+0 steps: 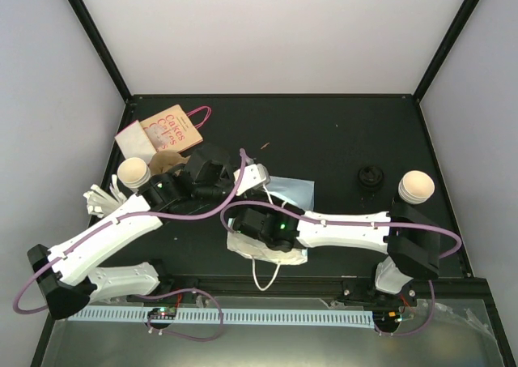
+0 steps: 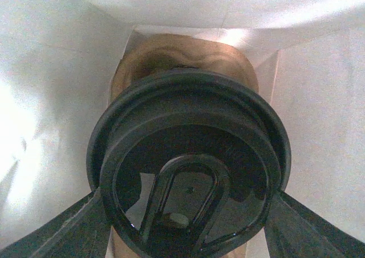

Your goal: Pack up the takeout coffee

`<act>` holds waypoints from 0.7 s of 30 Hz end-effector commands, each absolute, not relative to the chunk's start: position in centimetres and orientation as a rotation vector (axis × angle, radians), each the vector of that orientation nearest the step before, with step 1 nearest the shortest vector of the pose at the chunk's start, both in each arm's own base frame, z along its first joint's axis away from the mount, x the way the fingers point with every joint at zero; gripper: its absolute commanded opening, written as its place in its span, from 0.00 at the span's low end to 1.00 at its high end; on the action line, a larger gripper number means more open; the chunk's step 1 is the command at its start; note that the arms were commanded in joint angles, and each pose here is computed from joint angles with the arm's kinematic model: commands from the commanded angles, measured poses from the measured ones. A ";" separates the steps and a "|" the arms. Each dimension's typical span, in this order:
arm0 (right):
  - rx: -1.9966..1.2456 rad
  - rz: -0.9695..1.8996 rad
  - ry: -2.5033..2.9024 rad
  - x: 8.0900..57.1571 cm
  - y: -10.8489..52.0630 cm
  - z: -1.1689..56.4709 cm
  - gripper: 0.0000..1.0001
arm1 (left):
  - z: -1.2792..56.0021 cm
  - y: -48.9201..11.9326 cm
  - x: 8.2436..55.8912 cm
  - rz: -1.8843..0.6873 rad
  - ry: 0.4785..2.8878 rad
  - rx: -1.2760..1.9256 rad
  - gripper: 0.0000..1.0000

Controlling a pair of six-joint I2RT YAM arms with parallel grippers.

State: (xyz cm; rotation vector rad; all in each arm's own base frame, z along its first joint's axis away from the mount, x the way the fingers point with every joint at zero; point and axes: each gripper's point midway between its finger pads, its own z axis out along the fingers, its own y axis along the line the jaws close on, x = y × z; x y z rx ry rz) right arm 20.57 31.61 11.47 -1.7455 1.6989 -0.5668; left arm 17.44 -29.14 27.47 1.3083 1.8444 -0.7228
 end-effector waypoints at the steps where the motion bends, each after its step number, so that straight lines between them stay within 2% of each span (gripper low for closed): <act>1: -1.822 -0.588 1.735 21.3 31.2 8.6 0.38 | 30.3 -31.9 13.7 -1.009 1.760 1.362 0.02; 4: -1.920 -0.602 1.655 20.1 30.9 7.8 0.37 | 30.2 -31.9 13.8 -1.006 1.769 1.356 0.02; 21: -1.817 -0.411 1.846 19.8 30.5 10.1 0.38 | 30.3 -32.1 13.7 -1.022 1.779 1.354 0.01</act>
